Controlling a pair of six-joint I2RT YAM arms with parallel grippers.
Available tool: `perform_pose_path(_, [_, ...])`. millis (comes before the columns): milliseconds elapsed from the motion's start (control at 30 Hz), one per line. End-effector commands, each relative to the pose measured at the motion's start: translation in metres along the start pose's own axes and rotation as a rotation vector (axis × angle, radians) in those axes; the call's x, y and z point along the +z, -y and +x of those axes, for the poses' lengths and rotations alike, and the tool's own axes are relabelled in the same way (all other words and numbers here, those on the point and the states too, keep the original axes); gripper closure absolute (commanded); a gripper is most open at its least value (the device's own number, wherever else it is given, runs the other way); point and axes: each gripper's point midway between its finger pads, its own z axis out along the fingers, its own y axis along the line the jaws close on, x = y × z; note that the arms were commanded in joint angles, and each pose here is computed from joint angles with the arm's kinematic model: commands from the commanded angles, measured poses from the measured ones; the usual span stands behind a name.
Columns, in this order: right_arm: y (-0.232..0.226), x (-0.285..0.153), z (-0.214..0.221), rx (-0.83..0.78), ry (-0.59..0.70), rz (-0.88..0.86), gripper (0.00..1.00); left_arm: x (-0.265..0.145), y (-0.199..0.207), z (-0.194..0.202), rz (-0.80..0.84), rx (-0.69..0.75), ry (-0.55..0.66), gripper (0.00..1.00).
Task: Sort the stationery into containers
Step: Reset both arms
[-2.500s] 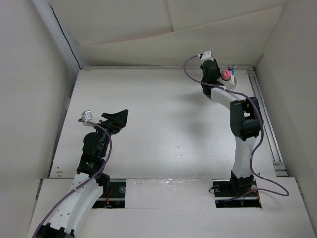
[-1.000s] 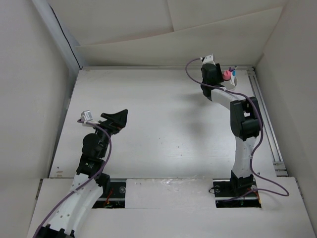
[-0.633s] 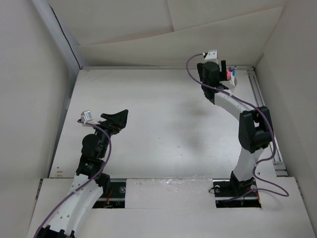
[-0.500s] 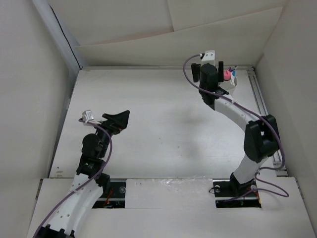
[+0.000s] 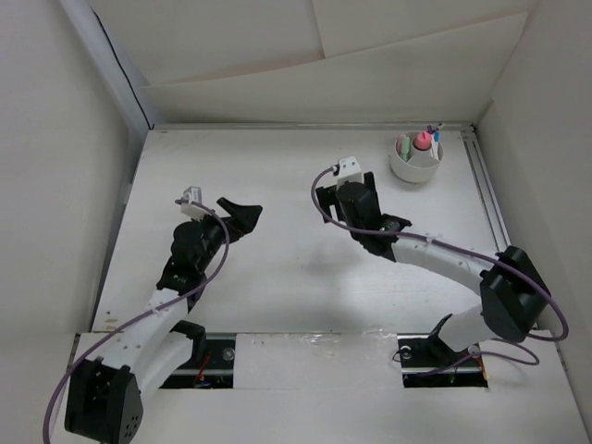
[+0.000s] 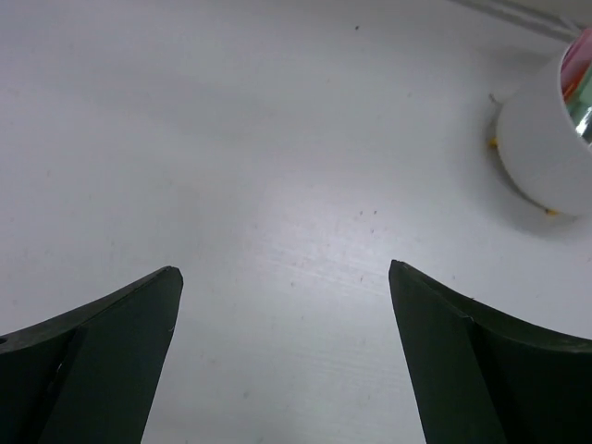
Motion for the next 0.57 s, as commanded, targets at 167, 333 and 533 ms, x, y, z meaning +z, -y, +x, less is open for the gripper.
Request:
perform_pose_path(167, [-0.012, -0.052, 0.021, 0.051, 0.004, -0.062, 0.01, 0.011, 0.033, -0.009, 0.153, 0.064, 0.003, 0.0])
perform_pose_path(333, [-0.003, -0.071, 0.024, 0.072, 0.017, -0.066, 0.01, 0.003, 0.054, -0.02, 0.226, 0.067, 0.03, 0.0])
perform_pose_path(533, [0.001, -0.085, 0.02, 0.086, 0.029, -0.077, 0.01, -0.007, 0.055, -0.01, 0.278, 0.053, 0.017, 0.0])
